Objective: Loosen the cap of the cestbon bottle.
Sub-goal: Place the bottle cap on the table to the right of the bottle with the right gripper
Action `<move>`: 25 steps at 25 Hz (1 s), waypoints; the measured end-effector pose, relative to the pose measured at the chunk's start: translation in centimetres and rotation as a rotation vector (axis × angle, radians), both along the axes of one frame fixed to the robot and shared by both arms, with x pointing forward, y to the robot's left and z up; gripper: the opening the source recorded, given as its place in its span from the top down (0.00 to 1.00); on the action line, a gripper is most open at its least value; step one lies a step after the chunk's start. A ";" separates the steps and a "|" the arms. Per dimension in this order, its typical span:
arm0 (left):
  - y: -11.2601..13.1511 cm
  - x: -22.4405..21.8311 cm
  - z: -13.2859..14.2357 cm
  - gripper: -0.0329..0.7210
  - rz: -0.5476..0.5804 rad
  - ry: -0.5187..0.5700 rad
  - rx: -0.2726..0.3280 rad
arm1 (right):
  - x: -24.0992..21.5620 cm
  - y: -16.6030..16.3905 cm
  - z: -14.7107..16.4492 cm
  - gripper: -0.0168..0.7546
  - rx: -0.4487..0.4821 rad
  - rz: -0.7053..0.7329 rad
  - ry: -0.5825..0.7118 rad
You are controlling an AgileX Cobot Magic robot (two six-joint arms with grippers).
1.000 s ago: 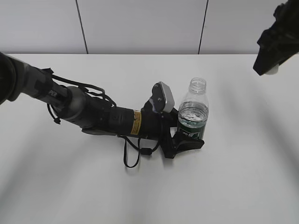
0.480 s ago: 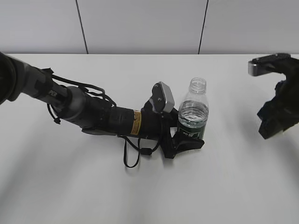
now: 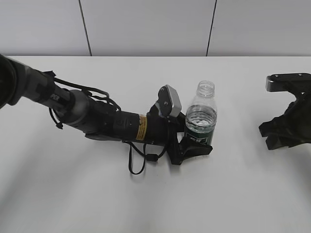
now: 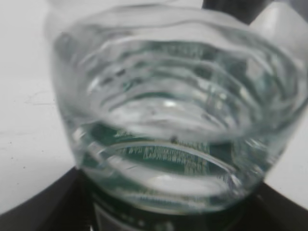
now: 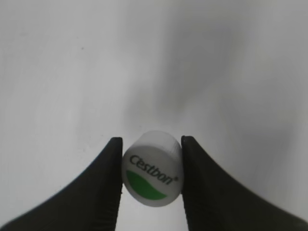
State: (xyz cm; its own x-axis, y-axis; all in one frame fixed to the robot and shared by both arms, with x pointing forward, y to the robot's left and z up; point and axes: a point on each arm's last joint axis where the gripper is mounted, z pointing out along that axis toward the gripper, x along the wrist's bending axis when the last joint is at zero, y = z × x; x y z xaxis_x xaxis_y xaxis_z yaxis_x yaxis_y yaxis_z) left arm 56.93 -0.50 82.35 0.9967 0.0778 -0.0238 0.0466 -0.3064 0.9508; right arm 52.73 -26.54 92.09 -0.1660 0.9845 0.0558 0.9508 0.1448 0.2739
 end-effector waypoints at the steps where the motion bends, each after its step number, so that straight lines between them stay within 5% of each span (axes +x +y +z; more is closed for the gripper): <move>1: 0.0 0.0 0.0 0.24 0.000 0.000 0.000 | 0.0 -0.1 0.0 0.61 -0.003 -0.007 -0.008; 25: 0.0 0.0 0.0 0.25 -0.001 0.000 0.000 | 0.4 -1.1 -3.5 0.56 -0.007 -0.072 0.090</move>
State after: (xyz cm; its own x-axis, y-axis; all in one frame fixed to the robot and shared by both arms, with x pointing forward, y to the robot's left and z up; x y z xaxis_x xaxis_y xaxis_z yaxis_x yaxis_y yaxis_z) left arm 56.92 -0.50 82.35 0.9967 0.0772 -0.0242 0.0468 -0.3068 0.9506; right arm 53.12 -27.62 88.58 -0.0891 0.9942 0.0608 0.9795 0.0764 0.1862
